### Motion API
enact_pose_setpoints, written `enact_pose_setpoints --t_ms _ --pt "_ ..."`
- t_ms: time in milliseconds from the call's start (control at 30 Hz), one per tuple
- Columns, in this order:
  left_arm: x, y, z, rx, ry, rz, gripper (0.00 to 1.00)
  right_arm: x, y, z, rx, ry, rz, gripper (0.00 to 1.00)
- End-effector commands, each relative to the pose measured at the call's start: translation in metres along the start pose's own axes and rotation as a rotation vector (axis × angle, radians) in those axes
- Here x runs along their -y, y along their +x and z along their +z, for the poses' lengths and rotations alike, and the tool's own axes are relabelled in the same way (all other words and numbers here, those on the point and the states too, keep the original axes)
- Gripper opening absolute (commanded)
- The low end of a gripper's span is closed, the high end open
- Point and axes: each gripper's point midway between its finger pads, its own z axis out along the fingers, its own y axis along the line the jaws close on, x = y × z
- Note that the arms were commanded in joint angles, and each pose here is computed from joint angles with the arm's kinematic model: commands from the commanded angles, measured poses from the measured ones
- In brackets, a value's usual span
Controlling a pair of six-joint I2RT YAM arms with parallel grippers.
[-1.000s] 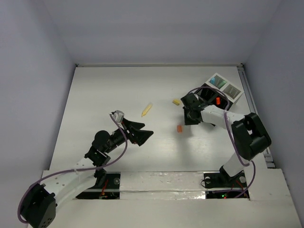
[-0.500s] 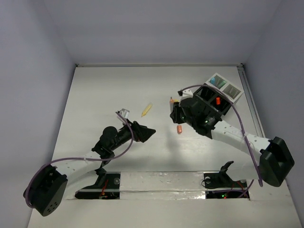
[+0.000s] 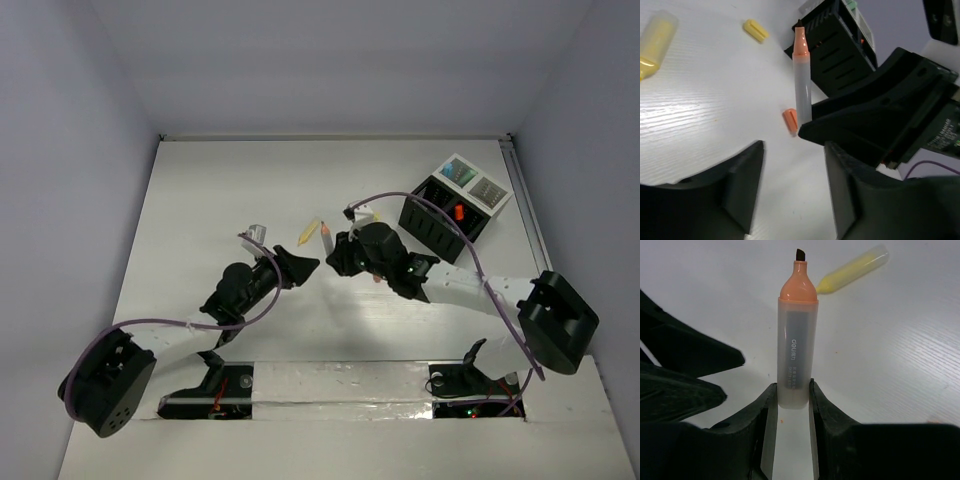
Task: Sort the stationery into containers
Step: Pick up the pen from the center of the board.
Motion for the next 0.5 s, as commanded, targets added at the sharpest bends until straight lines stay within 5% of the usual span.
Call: enact_pose_setpoints --t_ms 0,467 --pt "0.019 -0.021 0.013 0.069 0.049 0.003 0.45 -0.029 -0.013 0.008 0.053 -0.105 0.008 0.03" --pt "0.009 -0.014 0.028 0.059 0.019 0.018 0.34 -0.057 0.008 0.012 -0.003 -0.181 -0.035 0.03"
